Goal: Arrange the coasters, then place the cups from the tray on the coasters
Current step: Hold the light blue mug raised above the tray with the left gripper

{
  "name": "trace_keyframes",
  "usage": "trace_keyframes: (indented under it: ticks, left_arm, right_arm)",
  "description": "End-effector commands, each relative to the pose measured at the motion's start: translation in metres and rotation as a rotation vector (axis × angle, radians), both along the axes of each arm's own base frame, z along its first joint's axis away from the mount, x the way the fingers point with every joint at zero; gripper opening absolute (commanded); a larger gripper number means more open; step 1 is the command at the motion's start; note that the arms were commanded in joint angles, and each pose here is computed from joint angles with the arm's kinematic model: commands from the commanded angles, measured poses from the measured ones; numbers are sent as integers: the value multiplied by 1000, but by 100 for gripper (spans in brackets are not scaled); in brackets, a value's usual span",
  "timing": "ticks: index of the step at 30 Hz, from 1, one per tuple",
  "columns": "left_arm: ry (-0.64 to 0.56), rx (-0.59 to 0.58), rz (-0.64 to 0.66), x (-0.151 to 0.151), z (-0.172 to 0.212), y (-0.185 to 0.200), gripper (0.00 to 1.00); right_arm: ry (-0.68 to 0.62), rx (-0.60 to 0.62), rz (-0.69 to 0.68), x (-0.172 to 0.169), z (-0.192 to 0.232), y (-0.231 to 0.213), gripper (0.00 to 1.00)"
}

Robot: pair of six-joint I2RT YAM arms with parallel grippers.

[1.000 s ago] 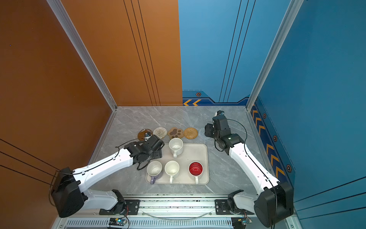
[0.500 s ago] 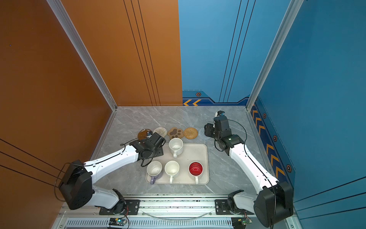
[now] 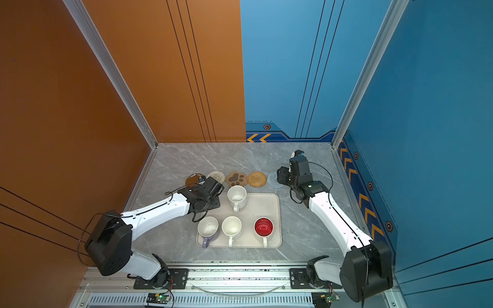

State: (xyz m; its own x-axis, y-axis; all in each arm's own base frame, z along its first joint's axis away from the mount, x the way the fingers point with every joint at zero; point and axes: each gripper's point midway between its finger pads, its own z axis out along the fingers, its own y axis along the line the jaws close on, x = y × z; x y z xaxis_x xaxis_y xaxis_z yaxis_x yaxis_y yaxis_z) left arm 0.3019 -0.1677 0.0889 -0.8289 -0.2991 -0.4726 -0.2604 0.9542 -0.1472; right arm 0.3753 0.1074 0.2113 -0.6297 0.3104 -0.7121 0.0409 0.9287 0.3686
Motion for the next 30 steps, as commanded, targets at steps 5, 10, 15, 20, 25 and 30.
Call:
trace_keyframes:
  ticks: [5,10,15,20,25,30]
  left_arm:
    - [24,9,23,-2,-9,8,38]
    - [27,11,20,-2,-10,9,27]
    - [30,12,15,-2,-10,9,20]
    - [33,17,12,-2,-9,11,12]
    - [32,20,7,-1,-8,11,0]
    - [19,24,-18,1,-3,8,0]
  right_arm:
    - [6,17,4,2,-4,1,52]
    - [9,24,12,3,-5,2,52]
    - [8,26,14,3,-5,2,52]
    - [12,29,18,4,-7,3,52]
    - [15,32,22,6,-8,5,52]
    - [17,32,25,6,-8,5,51]
